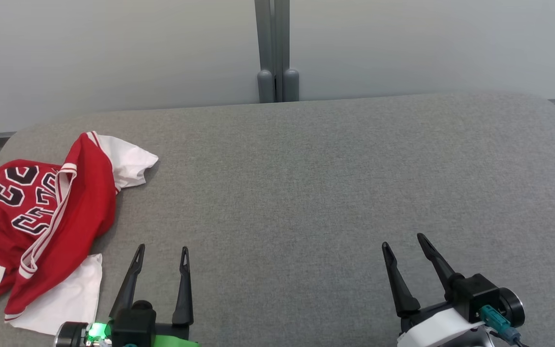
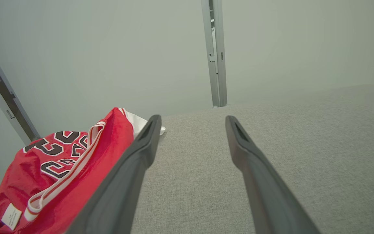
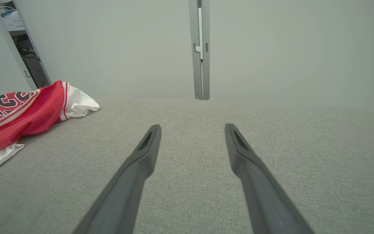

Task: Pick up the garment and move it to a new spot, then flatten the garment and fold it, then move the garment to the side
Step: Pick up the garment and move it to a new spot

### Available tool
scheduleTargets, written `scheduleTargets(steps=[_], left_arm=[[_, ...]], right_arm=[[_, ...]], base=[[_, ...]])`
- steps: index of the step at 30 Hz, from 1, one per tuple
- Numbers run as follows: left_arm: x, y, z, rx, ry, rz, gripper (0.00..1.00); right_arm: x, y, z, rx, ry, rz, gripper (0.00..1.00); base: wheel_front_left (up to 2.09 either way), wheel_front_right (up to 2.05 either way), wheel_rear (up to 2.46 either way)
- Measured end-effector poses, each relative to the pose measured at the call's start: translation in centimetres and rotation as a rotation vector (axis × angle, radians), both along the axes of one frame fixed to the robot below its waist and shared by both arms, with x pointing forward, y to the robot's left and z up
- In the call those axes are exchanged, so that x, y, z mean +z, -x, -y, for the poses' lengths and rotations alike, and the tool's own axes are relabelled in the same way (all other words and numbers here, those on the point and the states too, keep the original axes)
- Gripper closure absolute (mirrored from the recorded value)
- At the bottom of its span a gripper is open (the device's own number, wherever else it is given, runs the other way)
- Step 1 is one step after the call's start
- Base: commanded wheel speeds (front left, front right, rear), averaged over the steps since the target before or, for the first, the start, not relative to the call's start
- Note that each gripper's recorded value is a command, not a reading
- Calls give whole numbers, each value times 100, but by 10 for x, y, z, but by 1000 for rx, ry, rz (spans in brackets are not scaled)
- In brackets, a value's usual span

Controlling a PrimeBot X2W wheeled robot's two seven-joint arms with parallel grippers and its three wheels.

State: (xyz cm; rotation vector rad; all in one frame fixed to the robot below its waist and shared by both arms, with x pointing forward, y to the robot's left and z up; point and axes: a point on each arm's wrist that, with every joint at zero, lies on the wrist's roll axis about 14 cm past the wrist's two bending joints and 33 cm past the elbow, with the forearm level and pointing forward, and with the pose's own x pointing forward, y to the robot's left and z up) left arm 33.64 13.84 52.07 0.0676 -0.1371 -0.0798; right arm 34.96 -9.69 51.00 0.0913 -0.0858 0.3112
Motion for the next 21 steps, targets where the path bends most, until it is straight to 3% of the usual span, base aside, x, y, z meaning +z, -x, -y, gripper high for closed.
scheduleTargets(steps=[21], left_arm=[[-4, 57, -81, 300, -5, -5, 0]], right_arm=[[-6, -2, -86, 274, -2, -25, 0]], base=[[0, 0, 0]])
